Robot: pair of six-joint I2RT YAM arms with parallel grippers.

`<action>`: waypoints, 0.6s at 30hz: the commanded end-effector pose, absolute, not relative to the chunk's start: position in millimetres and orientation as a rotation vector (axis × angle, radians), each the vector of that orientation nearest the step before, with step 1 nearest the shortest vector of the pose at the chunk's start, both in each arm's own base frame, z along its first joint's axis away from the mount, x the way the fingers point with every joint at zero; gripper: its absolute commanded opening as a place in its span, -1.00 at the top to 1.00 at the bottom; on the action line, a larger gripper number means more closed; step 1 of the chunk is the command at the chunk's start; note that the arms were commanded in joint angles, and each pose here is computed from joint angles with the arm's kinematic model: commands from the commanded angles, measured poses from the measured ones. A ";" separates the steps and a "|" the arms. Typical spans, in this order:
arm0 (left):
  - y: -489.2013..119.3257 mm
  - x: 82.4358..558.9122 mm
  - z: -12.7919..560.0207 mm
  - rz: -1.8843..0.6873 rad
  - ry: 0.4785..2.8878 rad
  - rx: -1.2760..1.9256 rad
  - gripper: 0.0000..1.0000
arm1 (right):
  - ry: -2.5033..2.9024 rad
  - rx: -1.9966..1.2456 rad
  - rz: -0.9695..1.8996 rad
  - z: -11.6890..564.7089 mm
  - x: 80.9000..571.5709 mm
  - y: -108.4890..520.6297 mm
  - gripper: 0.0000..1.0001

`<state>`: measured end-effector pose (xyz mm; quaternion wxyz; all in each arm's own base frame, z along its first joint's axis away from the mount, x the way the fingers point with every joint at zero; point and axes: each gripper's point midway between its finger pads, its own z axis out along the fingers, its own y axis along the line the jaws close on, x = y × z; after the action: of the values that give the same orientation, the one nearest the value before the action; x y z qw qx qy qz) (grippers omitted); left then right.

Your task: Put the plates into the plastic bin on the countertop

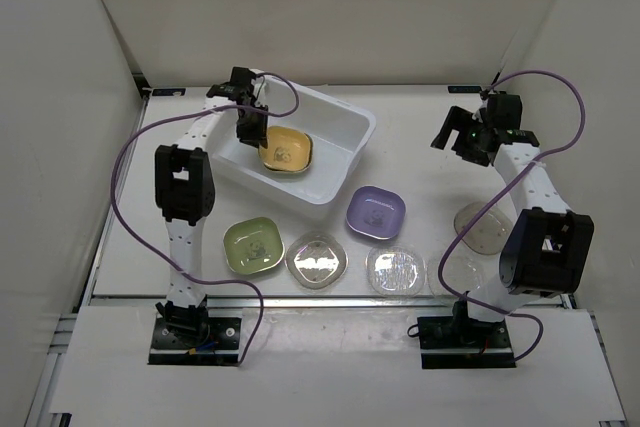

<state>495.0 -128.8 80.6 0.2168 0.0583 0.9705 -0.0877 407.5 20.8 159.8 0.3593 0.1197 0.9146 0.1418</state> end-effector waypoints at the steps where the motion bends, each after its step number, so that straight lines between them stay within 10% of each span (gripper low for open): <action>1: -143.8 492.6 110.3 -0.325 2.622 0.183 0.10 | 2.346 0.280 0.368 165.0 412.4 19.6 -0.95; 11: -146.1 491.3 119.9 -0.298 2.602 0.187 -0.54 | 2.407 0.199 0.470 148.7 390.1 36.5 -0.94; 12: -148.0 490.7 125.3 -0.310 2.592 0.184 -0.98 | 2.409 0.172 0.494 148.4 387.0 40.6 -0.93; 18: -146.2 502.6 192.1 -0.290 2.425 0.170 -0.98 | 2.554 0.019 0.557 114.1 347.3 83.4 -0.90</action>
<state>491.2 -142.6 91.6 0.2262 0.0625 0.9670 -0.0994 370.3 56.1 120.4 0.2897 0.0530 0.9381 0.1822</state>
